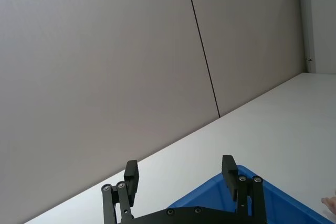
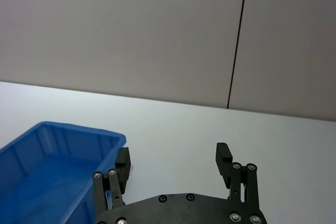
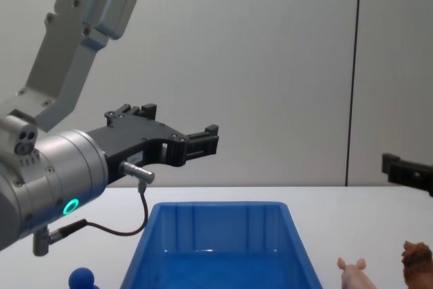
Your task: Pick up the two dolls from the table and place them into the box.
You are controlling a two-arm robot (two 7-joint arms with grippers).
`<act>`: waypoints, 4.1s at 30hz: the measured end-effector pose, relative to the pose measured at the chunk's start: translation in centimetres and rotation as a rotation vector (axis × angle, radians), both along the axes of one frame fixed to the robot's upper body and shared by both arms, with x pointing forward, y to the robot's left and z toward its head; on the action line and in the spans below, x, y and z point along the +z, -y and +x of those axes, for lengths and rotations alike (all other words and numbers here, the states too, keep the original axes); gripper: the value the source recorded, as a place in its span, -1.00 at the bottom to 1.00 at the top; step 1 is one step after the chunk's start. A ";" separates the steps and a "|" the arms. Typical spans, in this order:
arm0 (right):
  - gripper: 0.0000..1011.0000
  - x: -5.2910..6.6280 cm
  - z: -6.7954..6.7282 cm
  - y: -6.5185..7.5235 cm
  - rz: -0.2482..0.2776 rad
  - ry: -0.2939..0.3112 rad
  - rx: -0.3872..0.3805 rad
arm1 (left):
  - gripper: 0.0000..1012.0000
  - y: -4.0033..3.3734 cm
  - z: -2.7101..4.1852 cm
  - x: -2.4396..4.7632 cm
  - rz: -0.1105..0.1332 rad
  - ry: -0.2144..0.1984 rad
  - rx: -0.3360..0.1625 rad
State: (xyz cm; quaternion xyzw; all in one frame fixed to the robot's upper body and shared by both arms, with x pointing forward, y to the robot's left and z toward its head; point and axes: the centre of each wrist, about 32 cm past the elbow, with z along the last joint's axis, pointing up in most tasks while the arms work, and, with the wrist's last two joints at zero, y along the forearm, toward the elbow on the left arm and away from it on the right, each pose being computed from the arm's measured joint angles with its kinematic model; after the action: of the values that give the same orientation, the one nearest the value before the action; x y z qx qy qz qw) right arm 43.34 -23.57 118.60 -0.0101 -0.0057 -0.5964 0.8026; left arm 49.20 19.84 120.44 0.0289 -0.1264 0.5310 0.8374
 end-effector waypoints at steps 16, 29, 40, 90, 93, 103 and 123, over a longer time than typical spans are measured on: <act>0.98 -0.9 -2.2 0.2 -0.017 -0.120 -0.090 | 0.98 0.00 0.00 0.00 0.000 0.000 0.000; 0.98 -2.6 -3.0 0.4 -0.036 -0.213 -0.108 | 0.98 0.00 0.00 0.00 0.000 0.000 0.000; 0.98 -4.2 -2.9 0.4 -0.048 -0.262 -0.098 | 0.98 0.00 0.00 0.00 0.000 0.000 0.000; -0.43 -3.8 -1.8 -0.5 -0.046 -0.136 0.034 | 0.98 0.00 0.00 0.00 0.000 0.000 0.000; -0.43 -3.3 -1.4 -0.8 -0.036 -0.110 0.080 | 0.98 0.00 0.00 0.00 0.000 0.000 0.000; -0.43 -2.3 0.2 -1.9 -0.010 -0.067 0.221 | 0.98 0.00 0.00 0.00 0.000 0.000 0.000; -0.09 -2.6 4.8 -5.4 -0.013 -0.114 0.451 | 0.98 0.00 0.00 0.00 0.000 0.000 0.000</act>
State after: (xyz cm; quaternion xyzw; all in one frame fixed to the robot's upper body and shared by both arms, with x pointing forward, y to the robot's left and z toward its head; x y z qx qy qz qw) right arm 48.13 -18.21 116.02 -0.0474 0.0337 -0.4006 0.9144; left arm 49.20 19.84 120.44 0.0288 -0.1264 0.5310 0.8374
